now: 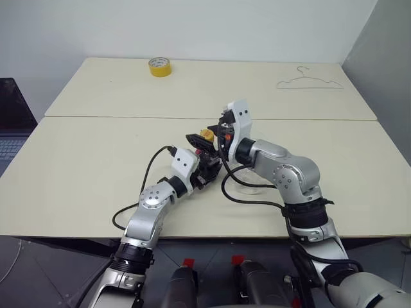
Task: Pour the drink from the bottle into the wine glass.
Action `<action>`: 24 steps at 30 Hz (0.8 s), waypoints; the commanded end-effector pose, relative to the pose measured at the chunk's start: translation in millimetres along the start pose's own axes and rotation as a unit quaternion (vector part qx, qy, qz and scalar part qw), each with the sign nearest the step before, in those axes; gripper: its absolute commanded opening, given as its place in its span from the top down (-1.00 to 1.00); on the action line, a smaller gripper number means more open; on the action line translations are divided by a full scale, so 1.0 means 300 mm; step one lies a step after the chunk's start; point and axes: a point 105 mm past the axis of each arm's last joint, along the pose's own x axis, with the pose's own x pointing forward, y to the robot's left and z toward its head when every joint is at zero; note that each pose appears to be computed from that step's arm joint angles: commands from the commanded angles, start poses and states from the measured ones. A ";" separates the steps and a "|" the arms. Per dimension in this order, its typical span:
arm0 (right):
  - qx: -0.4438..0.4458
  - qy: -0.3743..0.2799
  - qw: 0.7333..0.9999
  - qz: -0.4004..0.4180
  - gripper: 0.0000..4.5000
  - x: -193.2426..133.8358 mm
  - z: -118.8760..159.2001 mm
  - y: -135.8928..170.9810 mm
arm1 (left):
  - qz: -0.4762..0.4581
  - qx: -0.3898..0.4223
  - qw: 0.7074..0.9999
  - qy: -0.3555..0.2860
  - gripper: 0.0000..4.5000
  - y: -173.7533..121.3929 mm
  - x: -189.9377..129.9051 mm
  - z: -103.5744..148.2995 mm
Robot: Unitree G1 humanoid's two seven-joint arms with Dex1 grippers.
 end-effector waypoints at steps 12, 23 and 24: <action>0.004 -0.045 0.999 -0.013 -0.97 -0.022 0.074 -0.020 | 0.006 -0.005 0.999 0.039 -0.37 0.001 -0.012 -0.067; -0.003 -0.032 0.999 -0.016 -0.97 -0.089 0.061 -0.031 | 0.006 -0.003 0.999 0.042 -0.37 0.006 -0.015 -0.070; -0.004 -0.031 0.999 -0.015 -0.97 -0.093 0.061 -0.030 | 0.006 -0.003 0.999 0.042 -0.37 0.006 -0.015 -0.071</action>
